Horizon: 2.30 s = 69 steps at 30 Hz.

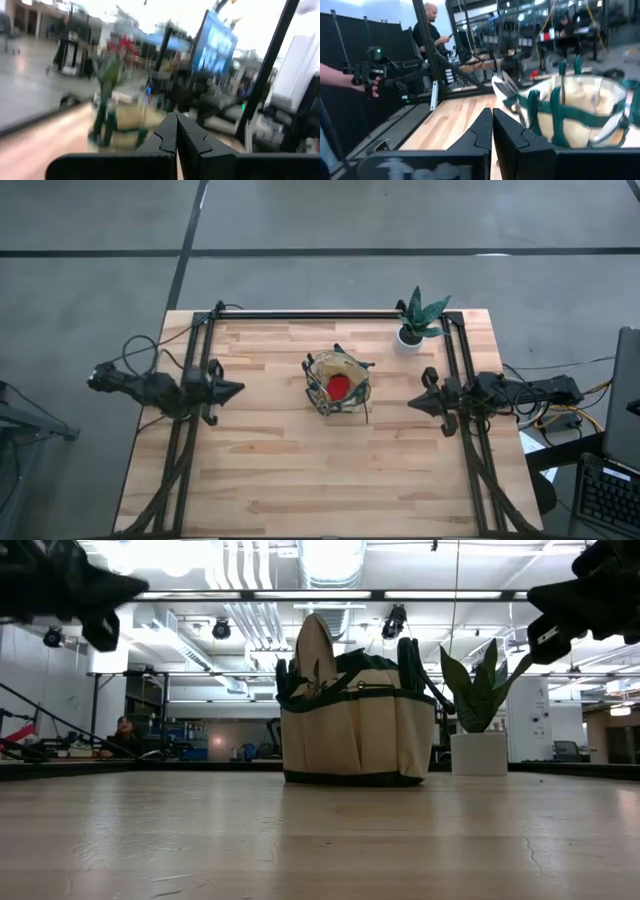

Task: Pick & Place Garden tools in Gardening bag
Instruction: Return to Home Position

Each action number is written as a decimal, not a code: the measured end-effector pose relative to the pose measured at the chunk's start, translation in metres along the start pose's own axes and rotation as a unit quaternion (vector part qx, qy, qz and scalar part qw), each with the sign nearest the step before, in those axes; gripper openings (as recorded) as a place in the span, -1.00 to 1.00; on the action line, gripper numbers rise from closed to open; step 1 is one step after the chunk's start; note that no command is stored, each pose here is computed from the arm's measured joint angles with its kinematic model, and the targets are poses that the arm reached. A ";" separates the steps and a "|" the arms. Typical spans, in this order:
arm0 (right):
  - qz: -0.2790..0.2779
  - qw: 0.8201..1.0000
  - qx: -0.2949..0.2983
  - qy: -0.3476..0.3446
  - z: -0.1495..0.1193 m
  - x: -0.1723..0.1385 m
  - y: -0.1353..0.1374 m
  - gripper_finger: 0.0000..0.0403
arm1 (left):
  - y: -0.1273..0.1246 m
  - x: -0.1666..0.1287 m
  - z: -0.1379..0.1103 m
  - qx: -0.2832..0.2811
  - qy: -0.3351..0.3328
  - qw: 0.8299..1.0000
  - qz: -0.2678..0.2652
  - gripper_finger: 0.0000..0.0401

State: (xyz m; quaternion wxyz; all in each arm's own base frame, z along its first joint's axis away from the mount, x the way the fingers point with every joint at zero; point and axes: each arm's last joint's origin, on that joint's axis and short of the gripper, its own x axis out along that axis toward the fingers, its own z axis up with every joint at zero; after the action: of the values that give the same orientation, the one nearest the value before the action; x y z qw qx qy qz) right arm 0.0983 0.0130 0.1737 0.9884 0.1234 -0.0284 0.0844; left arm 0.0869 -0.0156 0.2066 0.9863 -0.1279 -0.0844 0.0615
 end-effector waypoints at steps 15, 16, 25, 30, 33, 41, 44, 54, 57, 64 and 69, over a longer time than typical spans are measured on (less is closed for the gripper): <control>-0.018 1.000 -0.020 -0.005 0.000 -0.002 -0.001 -0.96 | 0.007 0.001 -0.032 0.039 0.030 0.998 0.031 -0.98; -0.018 1.000 -0.020 -0.004 0.000 -0.002 -0.001 -0.96 | 0.007 0.001 -0.033 0.038 0.033 0.998 0.032 -0.98; -0.020 1.000 -0.020 -0.002 0.000 -0.001 -0.001 -0.96 | 0.007 0.002 -0.034 0.039 0.040 0.998 0.033 -0.97; -0.020 1.000 -0.020 -0.002 0.000 -0.001 -0.001 -0.96 | 0.007 0.002 -0.035 0.039 0.041 0.998 0.033 -0.97; -0.020 1.000 -0.020 -0.002 0.000 -0.001 -0.001 -0.96 | 0.007 0.002 -0.035 0.039 0.041 0.998 0.033 -0.97; -0.019 1.000 -0.020 -0.002 0.000 -0.001 -0.001 -0.96 | 0.007 0.002 -0.035 0.039 0.041 0.998 0.033 -0.97; -0.019 1.000 -0.020 -0.002 0.000 -0.001 -0.001 -0.96 | 0.008 0.002 -0.035 0.039 0.042 0.998 0.033 -0.97; -0.019 1.000 -0.020 -0.002 0.000 -0.001 -0.001 -0.96 | 0.008 0.002 -0.035 0.040 0.042 0.998 0.034 -0.97; -0.019 1.000 -0.020 -0.002 0.000 -0.001 -0.001 -0.96 | 0.008 0.002 -0.035 0.040 0.042 0.998 0.034 -0.97; -0.019 1.000 -0.020 -0.002 0.000 -0.001 -0.001 -0.96 | 0.008 0.002 -0.035 0.040 0.043 0.998 0.034 -0.97; -0.019 1.000 -0.020 -0.002 0.000 -0.001 -0.001 -0.96 | 0.008 0.002 -0.036 0.040 0.043 0.998 0.034 -0.97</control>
State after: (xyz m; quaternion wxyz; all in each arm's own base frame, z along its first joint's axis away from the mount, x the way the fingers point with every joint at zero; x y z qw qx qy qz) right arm 0.0972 0.0116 0.1731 0.9920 0.1045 -0.0297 0.0649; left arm 0.0943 -0.0166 0.1709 0.9907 -0.0937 -0.0353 0.0925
